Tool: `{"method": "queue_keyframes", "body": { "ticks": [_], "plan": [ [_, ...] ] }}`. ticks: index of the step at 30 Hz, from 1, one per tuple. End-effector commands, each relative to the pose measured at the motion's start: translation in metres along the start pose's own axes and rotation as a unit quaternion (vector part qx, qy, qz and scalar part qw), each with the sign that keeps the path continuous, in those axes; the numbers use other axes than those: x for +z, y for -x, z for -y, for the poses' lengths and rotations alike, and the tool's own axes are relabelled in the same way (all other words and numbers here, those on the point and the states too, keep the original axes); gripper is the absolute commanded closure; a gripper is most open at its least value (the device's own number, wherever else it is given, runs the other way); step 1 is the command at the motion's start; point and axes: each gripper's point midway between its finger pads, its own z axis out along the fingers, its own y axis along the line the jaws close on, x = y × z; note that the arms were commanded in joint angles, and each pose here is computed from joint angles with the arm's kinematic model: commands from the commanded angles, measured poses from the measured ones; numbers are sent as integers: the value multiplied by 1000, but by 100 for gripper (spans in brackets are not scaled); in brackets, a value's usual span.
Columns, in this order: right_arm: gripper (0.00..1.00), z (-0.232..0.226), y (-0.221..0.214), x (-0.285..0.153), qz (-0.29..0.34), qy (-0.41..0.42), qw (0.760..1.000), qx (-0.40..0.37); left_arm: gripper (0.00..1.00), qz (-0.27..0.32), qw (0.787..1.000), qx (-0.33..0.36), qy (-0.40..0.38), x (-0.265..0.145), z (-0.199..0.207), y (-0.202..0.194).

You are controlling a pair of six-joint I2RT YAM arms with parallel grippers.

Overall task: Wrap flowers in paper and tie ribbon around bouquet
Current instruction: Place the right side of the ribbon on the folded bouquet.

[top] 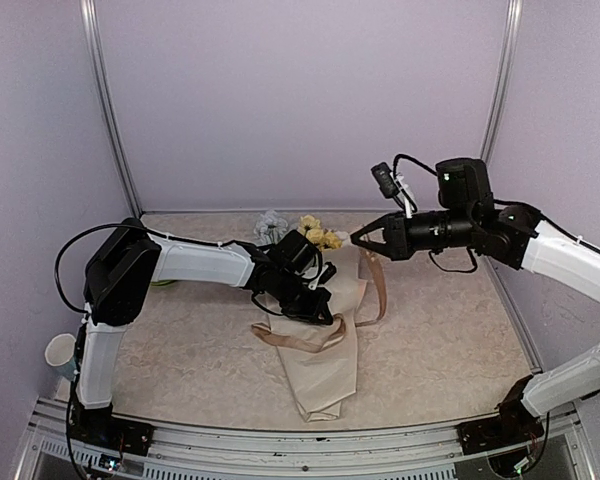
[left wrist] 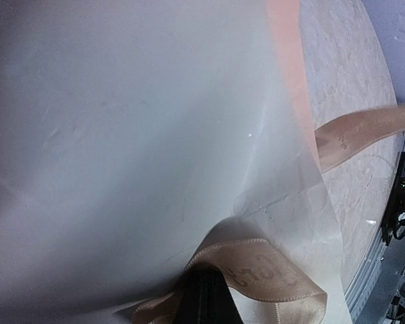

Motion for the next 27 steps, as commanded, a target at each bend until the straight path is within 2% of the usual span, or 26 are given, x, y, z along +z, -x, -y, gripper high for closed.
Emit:
{"method": "queue_keyframes", "body": {
  "ticks": [1, 4, 9, 13, 16, 18, 20, 23, 26, 27],
  "plan": [
    [100, -107, -10, 12, 18, 281, 956, -83, 100, -3, 1000, 7, -7, 4, -2, -5],
    [100, -103, -50, 49, -37, 273, 959, -61, 100, -2, 1000, 0, -21, 2, -4, -6],
    [100, -147, -110, 71, -99, 339, 931, -86, 100, 0, 999, -8, -47, -1, -6, -8],
    [100, -144, -137, 104, -144, 309, 936, -81, 100, 2, 998, -14, -58, -2, -7, -8],
    [100, -123, -143, 137, -160, 238, 954, -84, 100, 4, 998, -13, -58, -2, -8, -8],
    [87, -96, -146, 158, -177, 160, 968, -83, 100, 6, 998, -12, -59, -3, -7, -8],
    [58, -83, -150, 166, -190, 125, 970, -87, 100, 7, 998, -13, -59, -3, -7, -8],
    [28, -87, -146, 156, -175, 133, 971, -96, 100, 7, 998, -12, -60, -3, -7, -9],
    [8, -95, -134, 131, -147, 143, 972, -112, 100, 7, 998, -10, -62, -3, -7, -9],
    [6, -99, -129, 120, -136, 147, 973, -118, 100, 7, 998, -10, -62, -3, -7, -9]
  ]
}}
